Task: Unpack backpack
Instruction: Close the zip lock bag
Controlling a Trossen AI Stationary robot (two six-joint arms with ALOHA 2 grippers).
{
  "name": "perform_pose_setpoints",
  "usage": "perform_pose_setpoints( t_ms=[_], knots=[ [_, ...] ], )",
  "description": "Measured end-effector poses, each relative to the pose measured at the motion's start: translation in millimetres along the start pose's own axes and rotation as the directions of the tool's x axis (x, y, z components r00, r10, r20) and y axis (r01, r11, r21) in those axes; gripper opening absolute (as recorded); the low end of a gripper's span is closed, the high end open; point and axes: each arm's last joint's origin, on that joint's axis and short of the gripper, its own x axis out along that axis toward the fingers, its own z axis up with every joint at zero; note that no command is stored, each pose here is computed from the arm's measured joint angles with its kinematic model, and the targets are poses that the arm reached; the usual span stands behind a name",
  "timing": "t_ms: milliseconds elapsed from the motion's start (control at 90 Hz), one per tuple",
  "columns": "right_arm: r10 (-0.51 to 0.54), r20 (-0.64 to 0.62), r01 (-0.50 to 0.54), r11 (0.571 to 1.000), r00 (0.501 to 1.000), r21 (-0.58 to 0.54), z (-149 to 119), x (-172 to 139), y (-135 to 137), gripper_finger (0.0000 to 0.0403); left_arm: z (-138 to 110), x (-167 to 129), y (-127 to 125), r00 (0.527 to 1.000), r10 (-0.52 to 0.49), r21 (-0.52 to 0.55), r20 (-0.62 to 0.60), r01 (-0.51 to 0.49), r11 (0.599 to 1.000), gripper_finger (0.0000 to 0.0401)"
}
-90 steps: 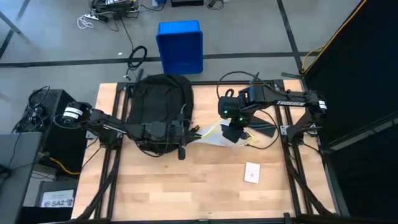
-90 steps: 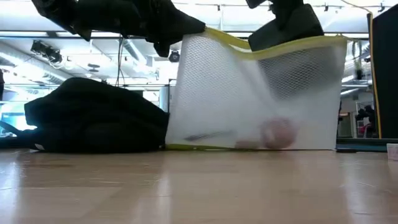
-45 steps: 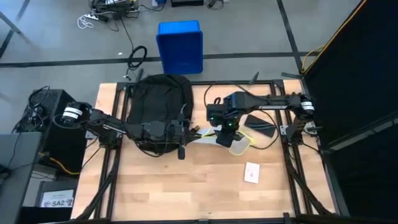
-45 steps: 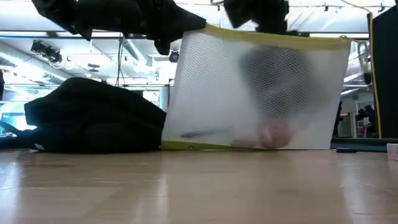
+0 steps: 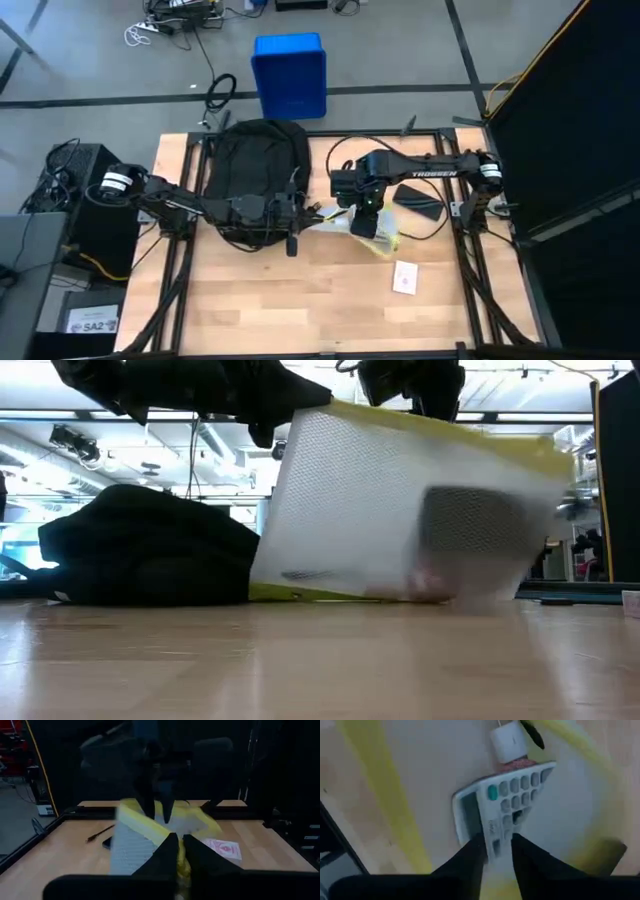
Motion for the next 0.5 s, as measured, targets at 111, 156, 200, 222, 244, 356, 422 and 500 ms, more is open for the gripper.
perform_pose_setpoints(
  t_ms=[111, 156, 200, 222, 244, 356, 422, 500],
  knots=[
    [0.014, -0.053, -0.012, 0.999, 0.998, 0.047, -10, -11, 2, 0.0110, 0, 0, 0, 1.000, 0.000, 0.000, 0.001, 0.000, 1.000, 0.0000],
    [0.038, -0.024, -0.037, 0.997, 0.999, 0.066, -11, -20, 4, 0.0117, 0, 0, 0, 1.000, 0.000, 0.000, 0.001, 0.000, 1.000, 0.0000],
    [0.068, 0.018, -0.070, 0.995, 0.997, 0.069, -16, -29, 7, 0.0121, 0, 0, 0, 1.000, 0.000, 0.000, 0.000, 0.000, 1.000, 0.0000],
    [0.076, 0.035, -0.078, 0.995, 0.997, 0.069, -19, -35, 8, 0.0122, 0, 0, 0, 1.000, 0.000, 0.000, 0.000, 0.000, 1.000, 0.0000],
    [0.083, 0.055, -0.087, 0.994, 0.995, 0.067, -22, -42, 10, 0.0122, 0, 0, 0, 1.000, 0.000, 0.000, -0.001, 0.000, 1.000, 0.0000],
    [0.105, 0.139, -0.113, 0.992, 0.985, 0.048, -39, -70, 18, 0.0117, 0, 0, 0, 1.000, 0.000, 0.000, -0.004, 0.000, 1.000, 0.0000],
    [0.081, 0.215, -0.089, 0.996, 0.973, 0.026, -48, -81, 25, 0.0112, 0, 0, 0, 1.000, 0.000, -0.003, -0.004, 0.000, 1.000, 0.0000],
    [0.032, 0.285, -0.035, 0.999, 0.958, 0.004, -61, -90, 35, 0.0106, -1, 0, 0, 1.000, 0.000, -0.003, -0.006, 0.000, 1.000, 0.0000]
  ],
)
